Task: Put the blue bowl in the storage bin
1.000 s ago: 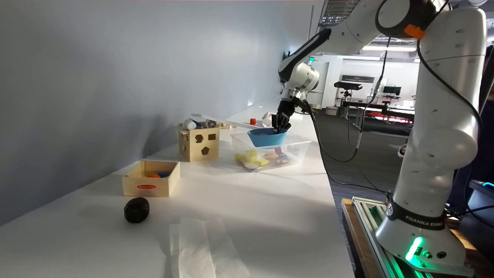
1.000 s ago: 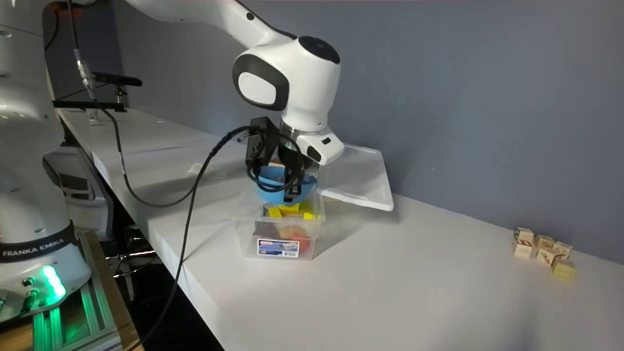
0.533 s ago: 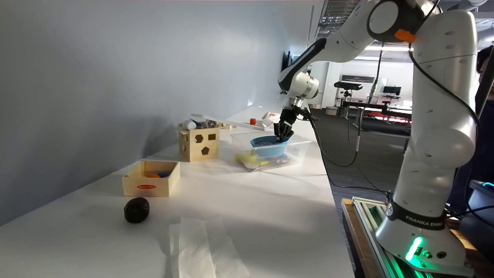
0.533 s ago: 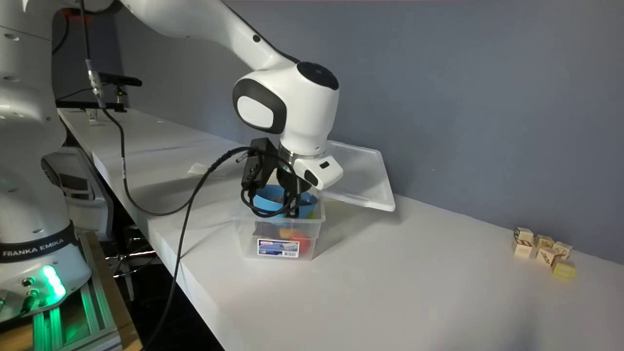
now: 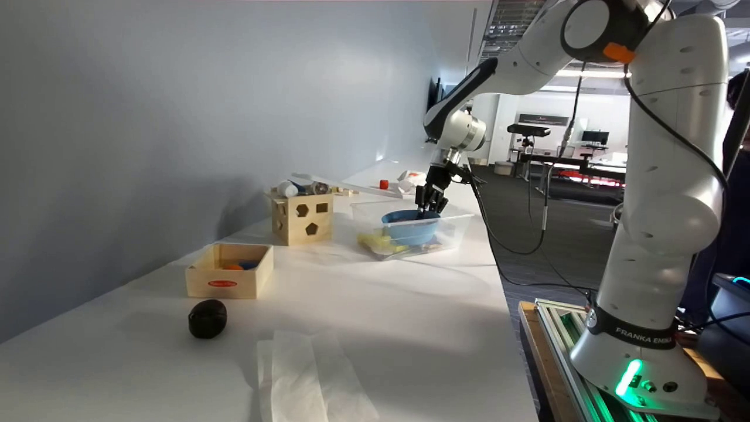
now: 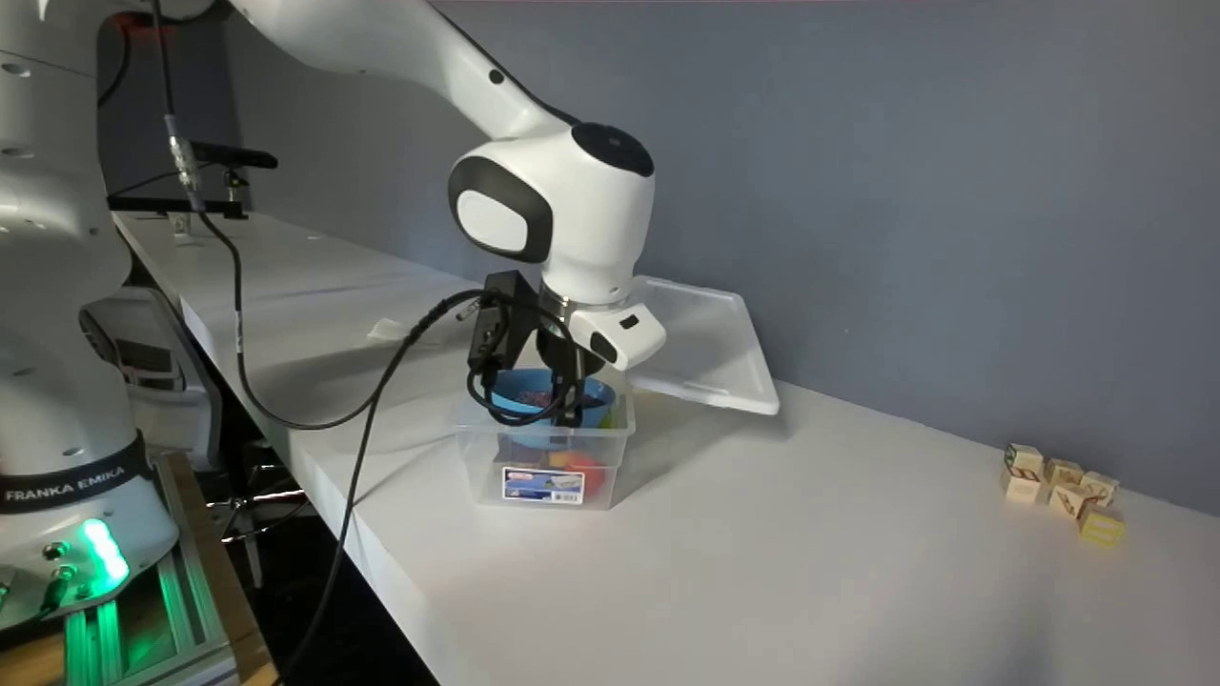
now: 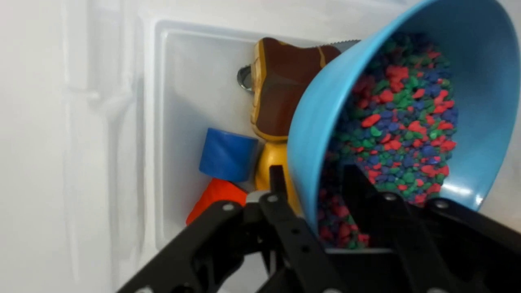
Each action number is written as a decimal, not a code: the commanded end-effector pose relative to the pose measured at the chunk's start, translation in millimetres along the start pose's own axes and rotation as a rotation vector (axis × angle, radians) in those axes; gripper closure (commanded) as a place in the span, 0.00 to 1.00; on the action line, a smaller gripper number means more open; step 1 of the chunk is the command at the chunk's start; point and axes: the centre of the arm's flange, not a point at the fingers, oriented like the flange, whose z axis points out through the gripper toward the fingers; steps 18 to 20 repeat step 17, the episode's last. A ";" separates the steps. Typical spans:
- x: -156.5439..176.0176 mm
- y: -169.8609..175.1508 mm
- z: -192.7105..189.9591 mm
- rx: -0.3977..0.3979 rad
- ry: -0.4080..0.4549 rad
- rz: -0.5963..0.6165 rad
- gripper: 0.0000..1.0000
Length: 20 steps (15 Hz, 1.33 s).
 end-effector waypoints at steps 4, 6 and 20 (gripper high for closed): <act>-42.9 -23.5 -85.1 -0.035 0.034 -0.056 0.05; -57.1 -34.3 -107.5 -0.025 0.075 -0.104 0.00; -59.2 -45.6 -144.7 0.105 0.277 -0.070 0.00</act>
